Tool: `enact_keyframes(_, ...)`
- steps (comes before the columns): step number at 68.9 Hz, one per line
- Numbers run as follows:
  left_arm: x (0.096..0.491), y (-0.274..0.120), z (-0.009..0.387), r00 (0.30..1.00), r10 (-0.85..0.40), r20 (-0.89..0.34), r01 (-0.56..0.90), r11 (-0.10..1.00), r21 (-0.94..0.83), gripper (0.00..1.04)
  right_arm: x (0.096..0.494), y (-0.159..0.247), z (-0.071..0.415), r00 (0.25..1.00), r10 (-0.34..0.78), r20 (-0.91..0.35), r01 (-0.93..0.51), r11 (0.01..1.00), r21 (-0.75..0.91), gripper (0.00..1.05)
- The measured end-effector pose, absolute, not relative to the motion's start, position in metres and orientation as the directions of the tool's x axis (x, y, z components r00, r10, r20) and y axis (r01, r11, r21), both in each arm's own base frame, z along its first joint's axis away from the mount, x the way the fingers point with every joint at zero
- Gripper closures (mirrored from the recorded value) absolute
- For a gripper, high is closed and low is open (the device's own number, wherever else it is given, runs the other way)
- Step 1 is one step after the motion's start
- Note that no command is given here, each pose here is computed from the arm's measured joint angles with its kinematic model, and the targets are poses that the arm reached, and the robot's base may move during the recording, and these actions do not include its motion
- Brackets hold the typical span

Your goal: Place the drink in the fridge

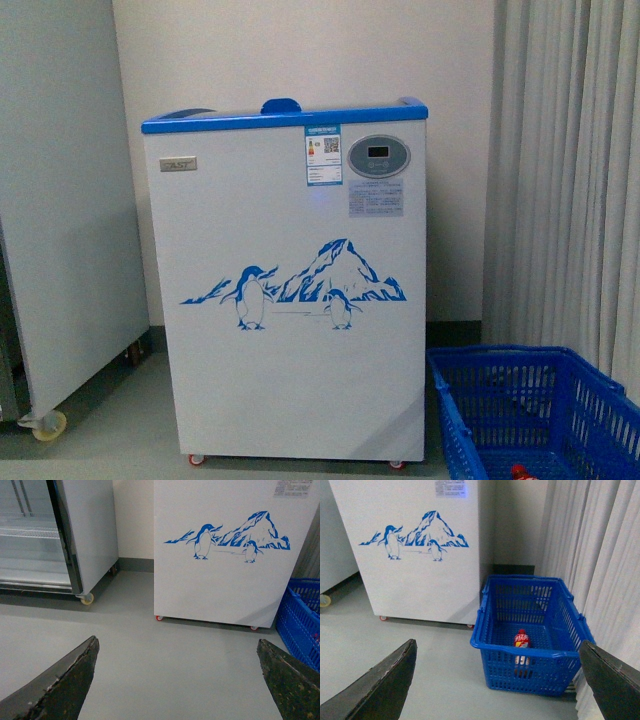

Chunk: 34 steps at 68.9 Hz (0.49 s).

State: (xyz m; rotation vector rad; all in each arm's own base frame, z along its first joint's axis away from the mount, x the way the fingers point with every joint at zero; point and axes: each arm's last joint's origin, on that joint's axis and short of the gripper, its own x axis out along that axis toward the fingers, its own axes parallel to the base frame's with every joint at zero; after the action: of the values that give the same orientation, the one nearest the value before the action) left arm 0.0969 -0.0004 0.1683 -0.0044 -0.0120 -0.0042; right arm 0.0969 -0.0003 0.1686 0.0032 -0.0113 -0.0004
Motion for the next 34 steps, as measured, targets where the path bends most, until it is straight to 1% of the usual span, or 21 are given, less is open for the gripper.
enact_keyframes(34,0.0969,-0.0004,0.1683,1.0,-0.004,0.012,0.004,1.0,-0.004,0.08,0.0969,-0.0003,0.1686,1.0,0.0,0.011,0.0,1.0,0.003,0.08)
